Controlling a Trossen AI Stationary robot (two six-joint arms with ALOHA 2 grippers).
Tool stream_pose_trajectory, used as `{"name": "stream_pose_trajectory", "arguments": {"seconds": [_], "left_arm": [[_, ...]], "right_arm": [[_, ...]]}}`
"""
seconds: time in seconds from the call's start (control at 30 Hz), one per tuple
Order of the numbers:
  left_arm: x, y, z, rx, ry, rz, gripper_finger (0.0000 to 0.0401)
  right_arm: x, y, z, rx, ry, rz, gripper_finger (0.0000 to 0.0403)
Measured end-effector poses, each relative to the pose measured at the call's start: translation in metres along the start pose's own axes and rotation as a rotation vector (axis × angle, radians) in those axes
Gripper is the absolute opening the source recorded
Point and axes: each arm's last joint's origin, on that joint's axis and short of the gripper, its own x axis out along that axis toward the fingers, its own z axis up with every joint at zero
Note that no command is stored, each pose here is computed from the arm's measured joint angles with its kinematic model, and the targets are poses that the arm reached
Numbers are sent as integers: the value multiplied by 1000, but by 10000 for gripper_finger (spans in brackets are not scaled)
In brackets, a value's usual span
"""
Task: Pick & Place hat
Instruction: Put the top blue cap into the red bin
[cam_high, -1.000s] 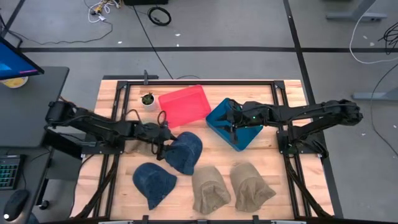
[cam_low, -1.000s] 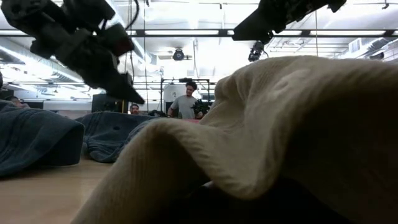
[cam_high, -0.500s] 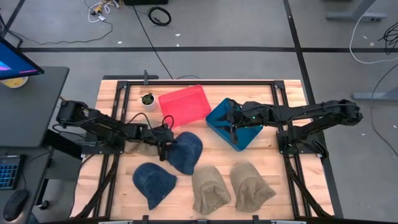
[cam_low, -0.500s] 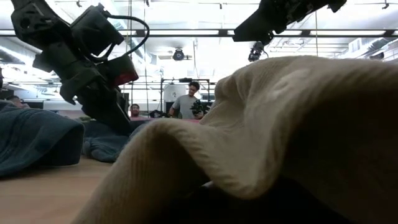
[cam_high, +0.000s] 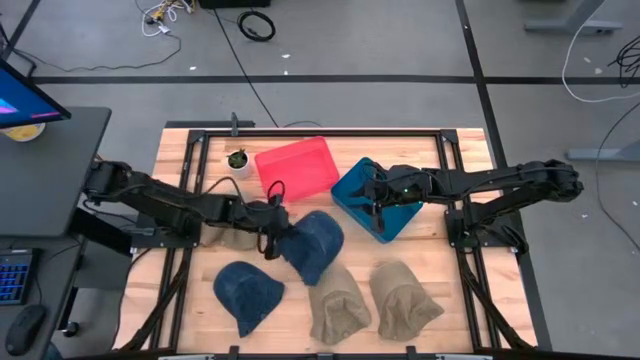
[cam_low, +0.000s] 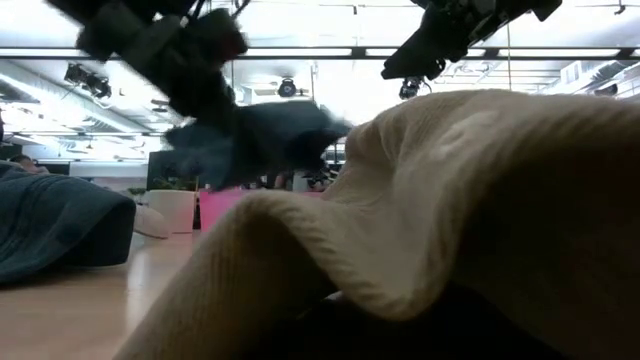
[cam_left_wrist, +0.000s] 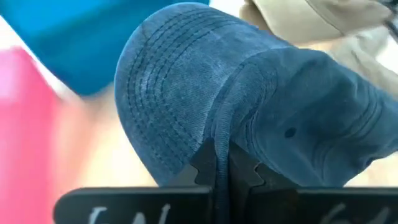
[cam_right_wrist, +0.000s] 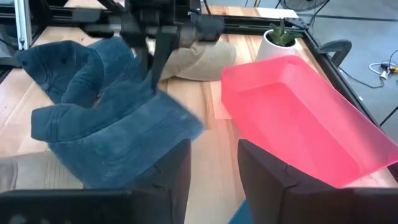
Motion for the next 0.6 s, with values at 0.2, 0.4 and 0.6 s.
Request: {"name": "stream_pose_trajectory", "arguments": {"seconds": [0.2,0.4,0.6], "left_arm": [[-28,34,48,256,170,351,20],[-47,99,79,406,346,438,14],[-69,157,91,603,392,490,14]], "right_arm": [[0,0,0,0,0,0,134],[0,0,0,-1,1,0,134],[0,0,0,-4,1,0,134]]}}
